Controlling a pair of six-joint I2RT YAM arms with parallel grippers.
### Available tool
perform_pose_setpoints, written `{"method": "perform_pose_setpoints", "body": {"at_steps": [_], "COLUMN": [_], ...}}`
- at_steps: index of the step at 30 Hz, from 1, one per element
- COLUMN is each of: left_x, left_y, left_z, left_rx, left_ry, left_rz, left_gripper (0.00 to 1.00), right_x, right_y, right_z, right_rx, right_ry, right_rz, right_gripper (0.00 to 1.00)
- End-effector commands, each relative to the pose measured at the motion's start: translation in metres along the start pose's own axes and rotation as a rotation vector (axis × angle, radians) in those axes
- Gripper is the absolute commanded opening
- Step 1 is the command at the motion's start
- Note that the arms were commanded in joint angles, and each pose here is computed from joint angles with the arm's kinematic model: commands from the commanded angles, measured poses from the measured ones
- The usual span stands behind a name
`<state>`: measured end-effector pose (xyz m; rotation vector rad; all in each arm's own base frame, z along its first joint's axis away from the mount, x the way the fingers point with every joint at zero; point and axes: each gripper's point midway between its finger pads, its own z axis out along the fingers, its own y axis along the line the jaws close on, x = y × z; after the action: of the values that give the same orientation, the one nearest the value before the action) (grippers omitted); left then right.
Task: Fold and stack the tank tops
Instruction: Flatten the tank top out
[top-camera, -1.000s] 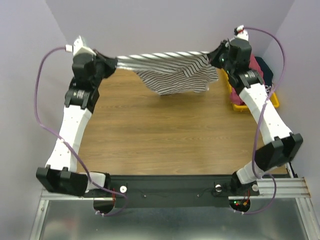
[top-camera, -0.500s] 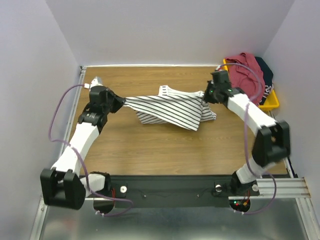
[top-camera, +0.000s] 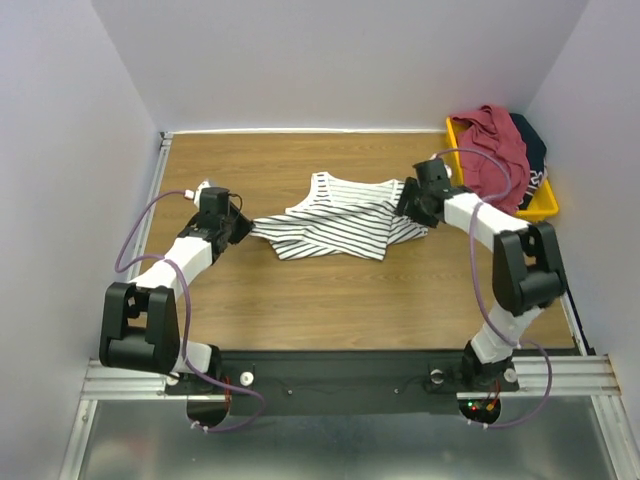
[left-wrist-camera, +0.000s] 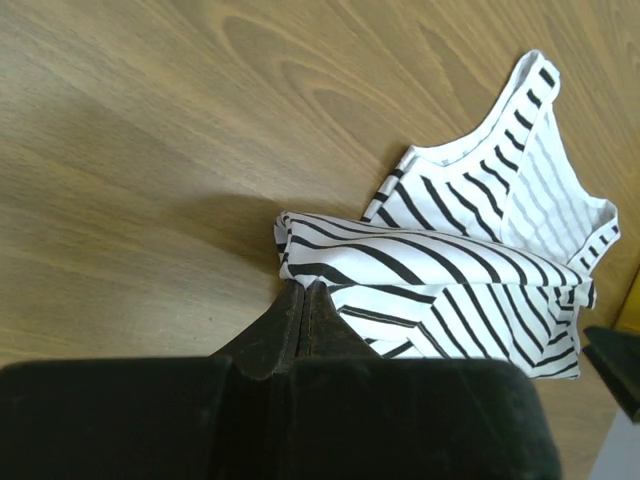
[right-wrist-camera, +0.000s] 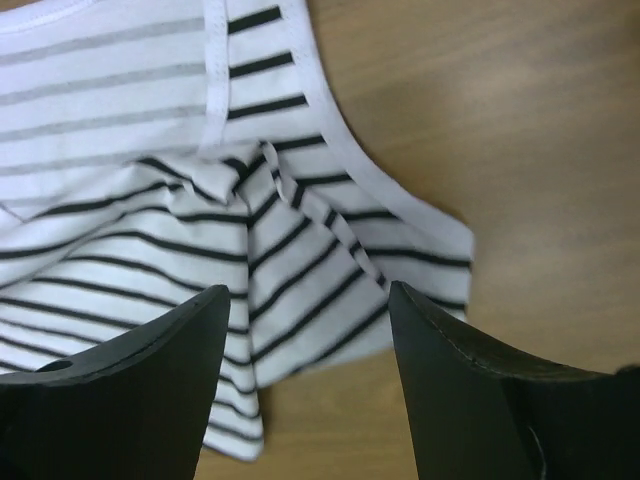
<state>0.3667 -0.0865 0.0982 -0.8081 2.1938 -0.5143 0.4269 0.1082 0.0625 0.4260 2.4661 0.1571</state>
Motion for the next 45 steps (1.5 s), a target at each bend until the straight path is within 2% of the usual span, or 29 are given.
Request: {"method": "perform_pose_setpoints", "body": {"at_steps": [1, 4, 5, 6, 7, 10, 13, 18, 24, 38, 42, 43, 45], "left_x": [-0.024, -0.025, -0.025, -0.026, -0.026, -0.028, -0.029, -0.028, -0.026, -0.025, -0.026, -0.027, -0.029], "left_y": [-0.015, -0.017, -0.018, -0.019, -0.019, -0.022, -0.024, -0.025, -0.022, -0.023, -0.025, -0.025, -0.029], "left_z": [-0.009, -0.009, -0.009, -0.010, -0.011, -0.012, -0.013, -0.013, -0.013, -0.013, -0.013, -0.014, -0.016], "left_rx": [0.052, 0.054, 0.057, 0.060, 0.060, 0.066, 0.073, 0.079, 0.073, 0.082, 0.087, 0.088, 0.101], "left_ry": [-0.093, -0.092, -0.092, -0.093, -0.095, -0.098, -0.098, -0.094, -0.092, -0.088, -0.092, -0.093, -0.097], "left_rz": [-0.016, -0.022, -0.023, -0.025, -0.025, -0.025, -0.026, -0.023, -0.023, -0.021, -0.018, -0.016, -0.007], "left_gripper": [0.00, 0.00, 0.00, 0.00, 0.00, 0.00, 0.00, 0.00, 0.00, 0.00, 0.00, 0.00, 0.00], "right_x": [-0.024, 0.006, 0.008, 0.033, 0.040, 0.072, 0.100, 0.118, 0.118, 0.121, 0.128, 0.130, 0.126], "right_y": [-0.006, -0.011, -0.008, -0.014, -0.010, -0.001, 0.008, 0.026, 0.024, 0.027, 0.027, 0.028, 0.029], "right_z": [-0.054, -0.062, -0.071, -0.067, -0.069, -0.068, -0.058, -0.051, -0.048, -0.023, -0.019, -0.018, -0.022], "right_rx": [-0.020, -0.060, -0.089, -0.084, -0.109, -0.146, -0.158, -0.174, -0.172, -0.139, -0.128, -0.129, -0.139], "right_ry": [-0.152, -0.126, -0.137, -0.096, -0.091, -0.047, -0.003, 0.007, -0.033, -0.031, -0.012, -0.007, -0.016], "right_rz": [0.118, 0.143, 0.149, 0.140, 0.157, 0.150, 0.140, 0.138, 0.184, 0.198, 0.183, 0.181, 0.175], "right_gripper": [0.71, 0.68, 0.66, 0.57, 0.54, 0.46, 0.43, 0.43, 0.43, 0.42, 0.29, 0.16, 0.07]}}
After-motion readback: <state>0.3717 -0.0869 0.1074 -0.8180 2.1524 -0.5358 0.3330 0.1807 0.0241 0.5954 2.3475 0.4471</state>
